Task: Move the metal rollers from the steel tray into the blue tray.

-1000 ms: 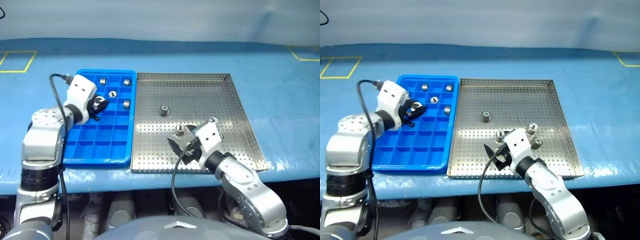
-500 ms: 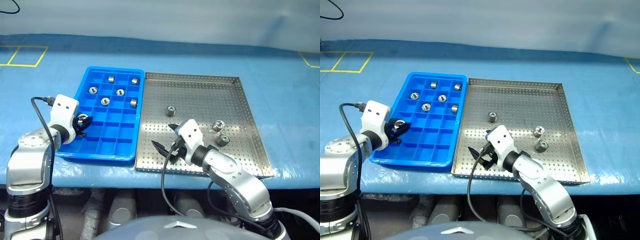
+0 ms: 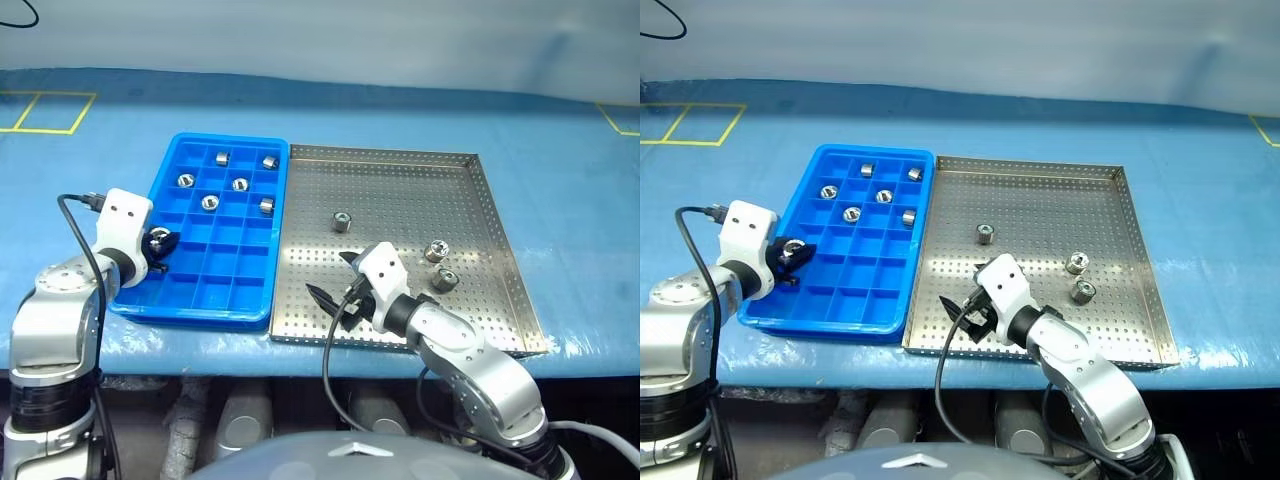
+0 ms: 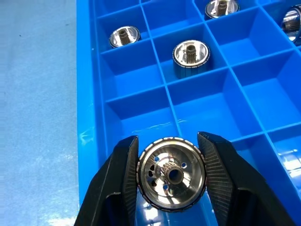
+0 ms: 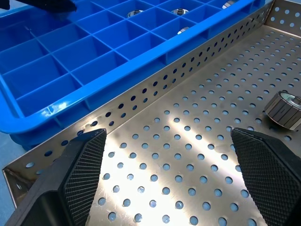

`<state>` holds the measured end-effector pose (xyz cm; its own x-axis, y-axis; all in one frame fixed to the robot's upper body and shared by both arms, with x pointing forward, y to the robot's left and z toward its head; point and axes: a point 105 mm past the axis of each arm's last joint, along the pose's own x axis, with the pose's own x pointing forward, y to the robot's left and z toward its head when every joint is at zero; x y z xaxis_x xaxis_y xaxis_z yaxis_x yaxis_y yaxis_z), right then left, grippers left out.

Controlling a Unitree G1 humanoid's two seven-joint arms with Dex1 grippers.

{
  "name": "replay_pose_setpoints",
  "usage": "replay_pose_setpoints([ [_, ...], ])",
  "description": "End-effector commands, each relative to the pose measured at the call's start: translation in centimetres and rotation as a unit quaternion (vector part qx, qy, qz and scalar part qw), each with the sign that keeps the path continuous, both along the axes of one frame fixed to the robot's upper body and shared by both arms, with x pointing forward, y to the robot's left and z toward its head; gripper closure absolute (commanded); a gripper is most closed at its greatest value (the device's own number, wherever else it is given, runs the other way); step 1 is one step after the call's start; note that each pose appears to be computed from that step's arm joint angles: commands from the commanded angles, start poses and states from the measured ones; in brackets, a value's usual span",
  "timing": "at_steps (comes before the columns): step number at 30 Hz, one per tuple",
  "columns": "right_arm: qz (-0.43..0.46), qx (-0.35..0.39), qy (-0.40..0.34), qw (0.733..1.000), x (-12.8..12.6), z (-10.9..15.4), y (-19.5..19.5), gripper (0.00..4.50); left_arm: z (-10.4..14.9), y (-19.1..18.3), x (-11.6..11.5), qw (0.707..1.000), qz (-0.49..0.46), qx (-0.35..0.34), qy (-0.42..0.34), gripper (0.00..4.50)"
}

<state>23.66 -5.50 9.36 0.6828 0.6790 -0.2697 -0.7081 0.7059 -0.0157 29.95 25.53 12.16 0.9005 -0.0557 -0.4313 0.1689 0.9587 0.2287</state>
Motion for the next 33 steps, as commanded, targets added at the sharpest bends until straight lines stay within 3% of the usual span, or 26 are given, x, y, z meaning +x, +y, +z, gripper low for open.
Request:
replay_pose_setpoints([
  [1, 0.005, 0.011, -0.025, 1.0, -0.1, 1.3, 0.3, 0.0, 2.2, -0.2, 1.4, 0.998, 0.003, 0.009, -0.06, 2.79],
  [12, -0.01, 0.013, -0.025, 1.0, -0.1, 1.1, 0.1, 0.0, 0.4, -0.9, 3.7, 0.999, 0.018, 0.017, -0.03, 2.79],
  [18, -0.023, 0.012, -0.022, 0.999, -0.3, 1.0, -0.4, 0.0, 0.0, 0.5, 3.6, 0.997, 0.062, 0.03, -0.023, 2.79],
  [25, -0.028, 0.012, -0.021, 0.999, -0.3, 1.0, -0.5, 0.0, 0.1, 1.7, 2.6, 0.994, 0.108, 0.002, -0.029, 2.79],
  [33, -0.01, 0.014, -0.019, 1.0, -0.3, 0.9, 0.1, 0.0, -1.6, 2.2, 1.2, 0.99, 0.139, -0.039, -0.01, 2.79],
])
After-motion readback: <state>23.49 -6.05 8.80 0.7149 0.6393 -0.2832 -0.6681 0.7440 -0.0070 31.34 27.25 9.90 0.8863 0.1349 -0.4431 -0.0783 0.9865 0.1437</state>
